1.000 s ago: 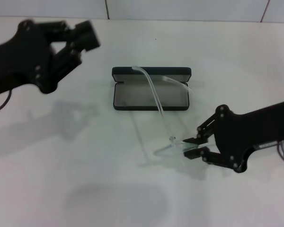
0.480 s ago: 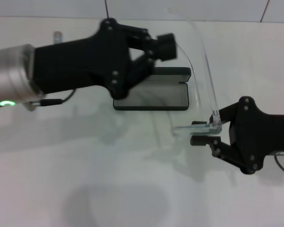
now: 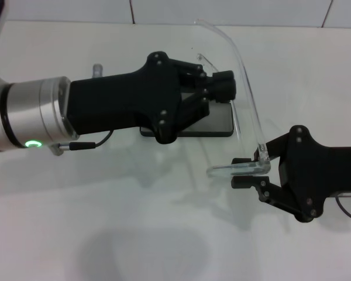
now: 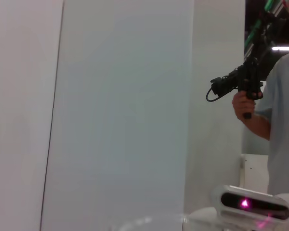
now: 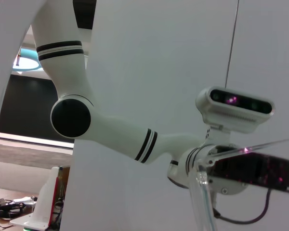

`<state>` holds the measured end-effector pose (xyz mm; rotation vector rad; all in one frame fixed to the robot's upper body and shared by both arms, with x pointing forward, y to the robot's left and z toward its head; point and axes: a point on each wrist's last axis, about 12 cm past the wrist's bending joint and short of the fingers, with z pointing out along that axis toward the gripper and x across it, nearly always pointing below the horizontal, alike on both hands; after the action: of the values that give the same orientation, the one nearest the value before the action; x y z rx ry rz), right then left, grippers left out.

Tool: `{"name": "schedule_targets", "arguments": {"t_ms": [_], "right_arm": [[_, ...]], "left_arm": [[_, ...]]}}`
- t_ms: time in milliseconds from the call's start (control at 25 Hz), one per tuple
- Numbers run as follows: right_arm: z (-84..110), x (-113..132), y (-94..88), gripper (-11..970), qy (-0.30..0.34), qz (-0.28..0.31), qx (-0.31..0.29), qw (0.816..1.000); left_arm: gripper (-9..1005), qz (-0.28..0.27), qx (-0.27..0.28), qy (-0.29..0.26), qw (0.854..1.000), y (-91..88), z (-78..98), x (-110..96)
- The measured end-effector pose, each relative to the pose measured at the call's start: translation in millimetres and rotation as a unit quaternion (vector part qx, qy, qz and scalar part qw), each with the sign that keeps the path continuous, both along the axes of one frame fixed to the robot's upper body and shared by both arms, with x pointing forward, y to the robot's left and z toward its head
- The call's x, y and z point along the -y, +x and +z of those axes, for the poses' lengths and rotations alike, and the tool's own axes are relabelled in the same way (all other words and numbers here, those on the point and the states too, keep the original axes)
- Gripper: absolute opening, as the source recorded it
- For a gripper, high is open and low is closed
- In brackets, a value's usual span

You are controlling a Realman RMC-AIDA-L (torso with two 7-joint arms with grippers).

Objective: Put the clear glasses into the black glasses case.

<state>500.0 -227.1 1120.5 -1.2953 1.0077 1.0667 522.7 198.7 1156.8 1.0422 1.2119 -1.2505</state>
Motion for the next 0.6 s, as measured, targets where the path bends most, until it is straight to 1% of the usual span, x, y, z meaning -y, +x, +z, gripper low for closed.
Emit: {"name": "schedule_targets", "arguments": {"t_ms": [160, 280, 480, 600], "right_arm": [[1.4, 0, 0.8, 111, 0.002, -0.002, 0.003, 1.000], [1.6, 0, 1.0, 111, 0.002, -0.002, 0.004, 1.000], [2.1, 1, 2.0, 111, -0.004, 0.002, 0.001, 1.000], [1.0, 1, 2.5, 111, -0.006, 0.000, -0.002, 1.000]], "left_arm": [[57, 0.006, -0.003, -0.001, 1.000, -2.2, -1.9, -4], [57, 0.023, 0.005, -0.016, 1.000, -2.4, 2.0, -11], [57, 0.080, 0.022, -0.074, 0.994, -0.4, 13.0, -33], [57, 0.091, 0.039, -0.092, 0.991, -0.6, 18.4, -37]]}}
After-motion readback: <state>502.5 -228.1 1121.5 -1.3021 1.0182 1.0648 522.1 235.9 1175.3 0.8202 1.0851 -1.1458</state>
